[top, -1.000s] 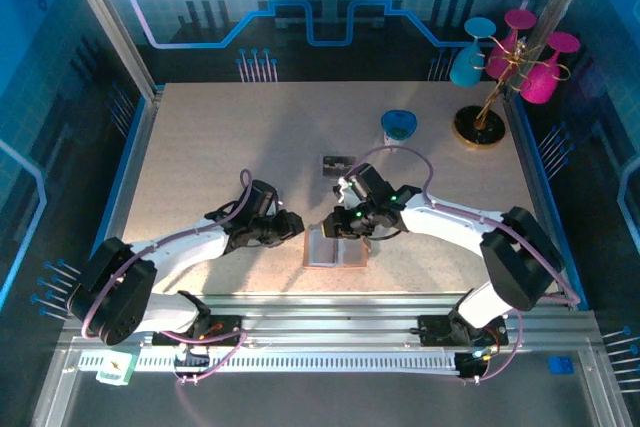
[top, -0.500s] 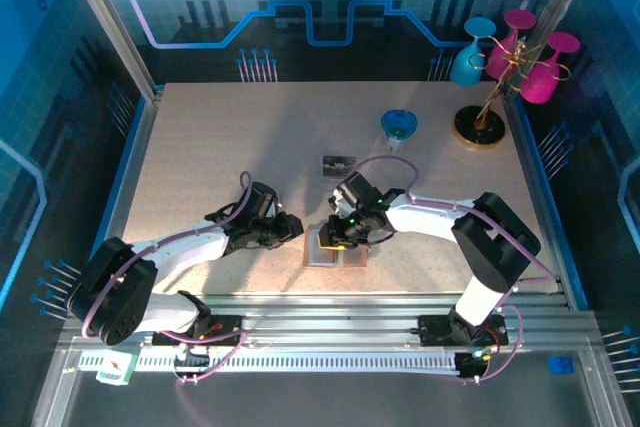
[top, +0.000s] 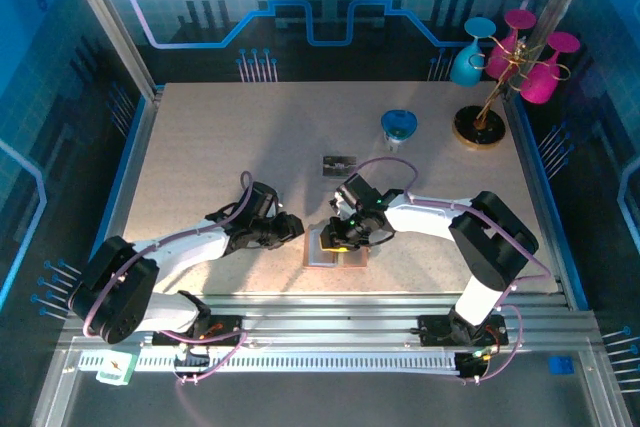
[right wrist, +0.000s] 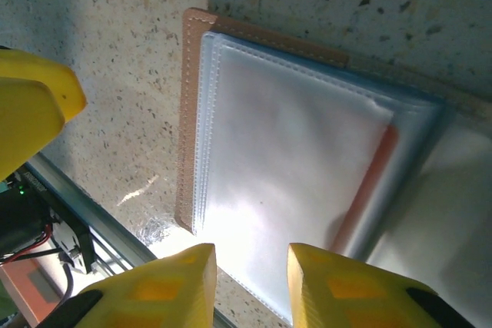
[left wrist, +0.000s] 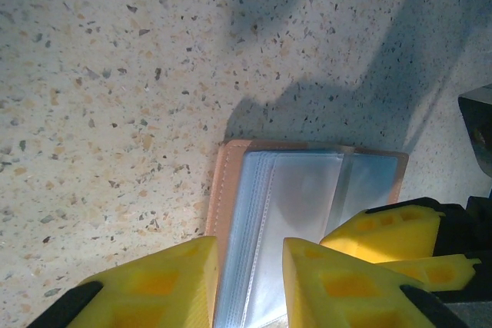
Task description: Take the credit cards out of the card holder
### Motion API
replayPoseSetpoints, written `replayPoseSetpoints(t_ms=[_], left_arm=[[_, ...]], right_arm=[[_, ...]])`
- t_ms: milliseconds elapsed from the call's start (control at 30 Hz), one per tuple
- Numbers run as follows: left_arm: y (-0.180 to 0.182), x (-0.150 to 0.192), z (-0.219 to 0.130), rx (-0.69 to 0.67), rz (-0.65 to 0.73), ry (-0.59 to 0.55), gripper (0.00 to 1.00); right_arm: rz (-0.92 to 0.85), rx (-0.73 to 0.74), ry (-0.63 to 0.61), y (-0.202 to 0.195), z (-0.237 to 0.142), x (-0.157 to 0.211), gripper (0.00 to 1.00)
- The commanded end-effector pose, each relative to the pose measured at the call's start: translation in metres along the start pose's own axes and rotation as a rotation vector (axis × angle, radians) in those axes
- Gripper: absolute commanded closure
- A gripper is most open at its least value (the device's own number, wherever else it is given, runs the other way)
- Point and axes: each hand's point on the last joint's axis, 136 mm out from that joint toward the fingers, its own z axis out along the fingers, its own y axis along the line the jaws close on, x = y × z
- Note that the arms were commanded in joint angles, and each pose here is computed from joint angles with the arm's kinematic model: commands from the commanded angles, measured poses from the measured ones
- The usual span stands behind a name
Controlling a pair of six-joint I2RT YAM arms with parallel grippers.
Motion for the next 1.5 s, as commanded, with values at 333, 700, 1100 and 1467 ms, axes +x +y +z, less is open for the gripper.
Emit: replayPoseSetpoints(t_ms=[333,700,1100,1467], left_arm=[[0.000,0.003,0.002,0.010,-0.022,0.022,0.72],[0.000,0.002,0.001,0.002,-0.020,0.025,0.72],[0.001,0.003,0.001,0.003,-0.022,0.026,0.72],[0.001,0.003,0.001,0.001,-0.020,0.027,0.72]], right_arm=[[-0.007,0.045,0.019,-0.012,-0.002,0.011,0.70],[-0.004,0.020,-0.004,-0.009,-0.010,0.011,0.70],[0.018,-0.070,0.022,0.002,0.007,0.007,0.71],[0.037,-0.073,0.005,-0.018,0.005,0.011,0.71]])
